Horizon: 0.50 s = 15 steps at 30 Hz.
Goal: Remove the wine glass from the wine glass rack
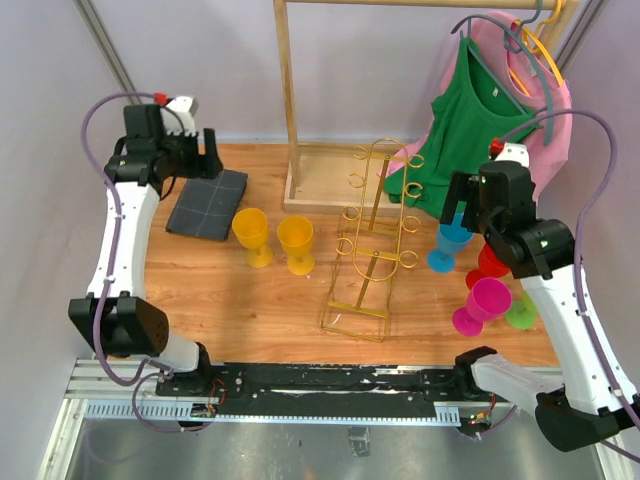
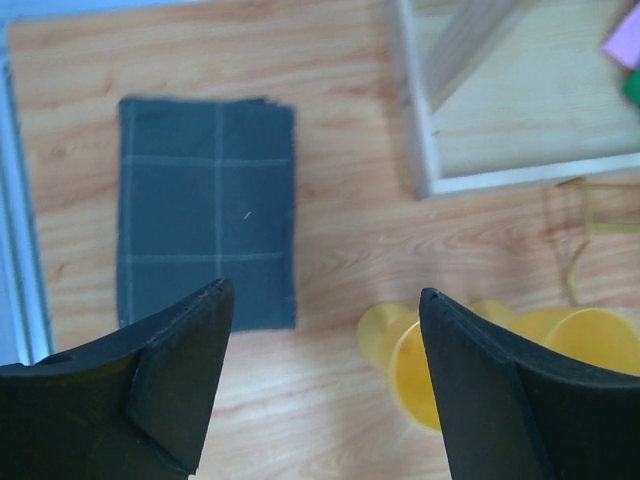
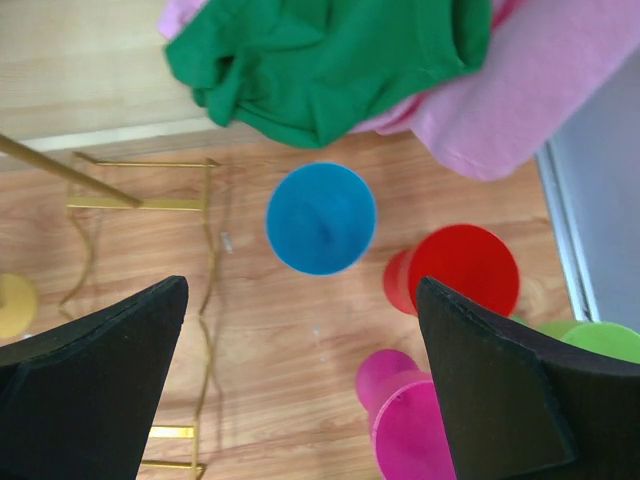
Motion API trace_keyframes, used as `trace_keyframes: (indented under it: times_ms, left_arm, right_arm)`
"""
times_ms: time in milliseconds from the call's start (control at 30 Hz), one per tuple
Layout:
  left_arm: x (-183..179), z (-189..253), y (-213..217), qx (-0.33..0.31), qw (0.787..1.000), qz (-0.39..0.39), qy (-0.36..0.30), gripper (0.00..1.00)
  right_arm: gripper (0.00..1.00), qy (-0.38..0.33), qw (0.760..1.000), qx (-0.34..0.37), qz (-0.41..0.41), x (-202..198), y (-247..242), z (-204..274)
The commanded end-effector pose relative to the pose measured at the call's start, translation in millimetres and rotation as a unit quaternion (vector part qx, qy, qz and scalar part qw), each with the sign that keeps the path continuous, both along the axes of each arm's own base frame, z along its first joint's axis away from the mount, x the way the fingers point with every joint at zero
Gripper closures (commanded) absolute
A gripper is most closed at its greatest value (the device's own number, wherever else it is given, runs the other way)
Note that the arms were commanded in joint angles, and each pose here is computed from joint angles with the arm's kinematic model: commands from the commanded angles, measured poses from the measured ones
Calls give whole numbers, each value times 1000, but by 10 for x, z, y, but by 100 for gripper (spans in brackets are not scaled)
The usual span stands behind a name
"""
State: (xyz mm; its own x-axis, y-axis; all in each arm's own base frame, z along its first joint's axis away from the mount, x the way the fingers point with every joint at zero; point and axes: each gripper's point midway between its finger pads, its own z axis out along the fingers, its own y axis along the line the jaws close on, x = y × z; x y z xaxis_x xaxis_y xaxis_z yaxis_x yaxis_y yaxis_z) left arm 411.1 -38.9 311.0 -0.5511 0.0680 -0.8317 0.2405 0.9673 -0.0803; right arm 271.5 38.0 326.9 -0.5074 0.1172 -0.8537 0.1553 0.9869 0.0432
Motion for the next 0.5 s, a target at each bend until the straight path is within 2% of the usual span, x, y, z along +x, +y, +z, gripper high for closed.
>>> trace_keyframes:
  times_ms: [0, 300, 467]
  left_arm:
    - [-28, -93, 316, -10, 998, 28, -54, 21]
    - [-164, -439, 390, -20, 995, 59, -72, 19]
    - [-209, -543, 368, -38, 993, 67, -84, 19]
  right_arm:
    - [2, -37, 996, -43, -69, -43, -346, -44]
    - [2, -7, 993, -64, -95, -73, -435, -666]
    - [2, 12, 990, -81, -114, -83, -499, -834]
